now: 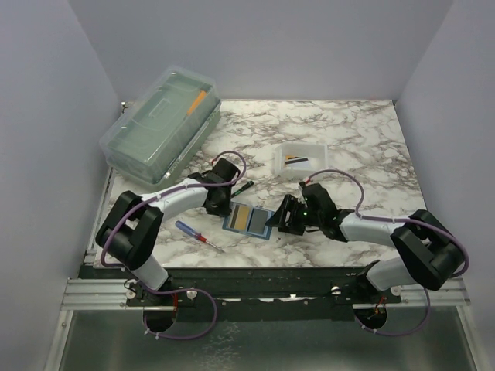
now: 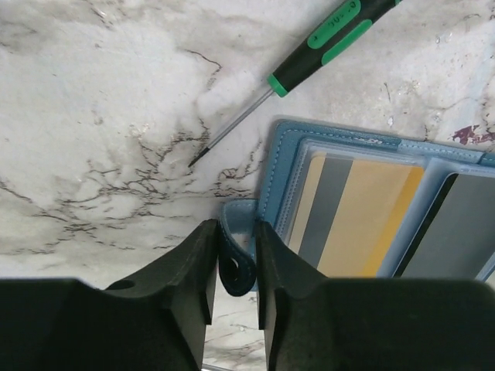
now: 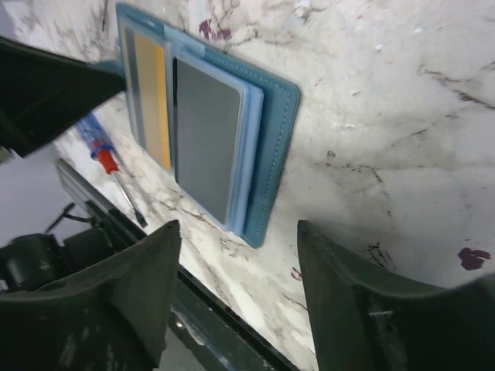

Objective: Put the credit cards into the card holder
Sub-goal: Close the card holder at the center of the board.

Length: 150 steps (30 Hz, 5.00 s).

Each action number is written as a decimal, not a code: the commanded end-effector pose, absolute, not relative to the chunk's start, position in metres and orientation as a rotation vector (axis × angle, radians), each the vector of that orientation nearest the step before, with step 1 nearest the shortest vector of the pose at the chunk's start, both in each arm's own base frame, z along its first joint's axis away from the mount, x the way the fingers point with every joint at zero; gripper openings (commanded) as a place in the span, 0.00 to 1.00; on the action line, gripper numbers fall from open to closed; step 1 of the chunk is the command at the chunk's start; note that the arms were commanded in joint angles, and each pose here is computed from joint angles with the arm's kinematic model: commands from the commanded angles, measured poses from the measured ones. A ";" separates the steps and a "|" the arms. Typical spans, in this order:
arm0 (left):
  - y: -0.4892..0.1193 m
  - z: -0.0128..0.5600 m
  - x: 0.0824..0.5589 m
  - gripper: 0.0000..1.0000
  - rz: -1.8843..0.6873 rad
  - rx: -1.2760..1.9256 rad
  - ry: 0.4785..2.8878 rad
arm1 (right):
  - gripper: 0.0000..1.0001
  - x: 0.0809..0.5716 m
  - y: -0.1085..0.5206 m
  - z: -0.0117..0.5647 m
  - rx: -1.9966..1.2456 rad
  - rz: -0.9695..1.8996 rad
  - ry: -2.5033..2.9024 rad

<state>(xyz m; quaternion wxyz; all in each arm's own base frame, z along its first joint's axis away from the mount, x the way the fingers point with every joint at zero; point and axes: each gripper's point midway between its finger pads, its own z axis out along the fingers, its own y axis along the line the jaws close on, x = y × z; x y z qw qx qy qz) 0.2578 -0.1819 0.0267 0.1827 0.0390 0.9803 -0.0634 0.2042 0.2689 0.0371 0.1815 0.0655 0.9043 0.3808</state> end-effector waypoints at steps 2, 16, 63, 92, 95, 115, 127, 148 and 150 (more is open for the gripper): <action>-0.194 0.015 0.238 0.29 -0.263 0.110 2.843 | 0.67 0.227 0.261 0.049 0.380 1.186 2.474; -0.219 0.015 0.223 0.23 -0.431 0.089 2.852 | 0.66 0.244 0.276 0.035 0.319 1.175 2.537; -0.267 0.032 0.201 0.00 -0.788 -0.008 2.854 | 0.86 0.170 0.233 0.060 0.369 1.259 2.483; -0.285 0.062 0.193 0.00 -1.048 -0.106 2.764 | 0.80 0.201 0.294 0.077 0.114 1.449 2.522; -0.282 0.062 0.192 0.00 -1.043 -0.092 2.758 | 0.80 0.198 0.290 0.077 0.112 1.433 2.517; -0.254 0.069 0.193 0.53 -0.994 -0.092 2.718 | 0.47 0.174 0.298 0.039 0.063 1.451 2.615; -0.257 0.065 0.200 0.38 -0.970 -0.055 2.725 | 0.29 0.177 0.300 0.035 0.063 1.438 2.627; -0.265 0.071 0.202 0.00 -1.016 0.052 2.710 | 0.11 0.182 0.300 0.022 0.094 1.387 2.666; -0.269 0.072 0.199 0.00 -1.054 0.093 2.712 | 0.10 0.184 0.300 0.020 0.101 1.377 2.669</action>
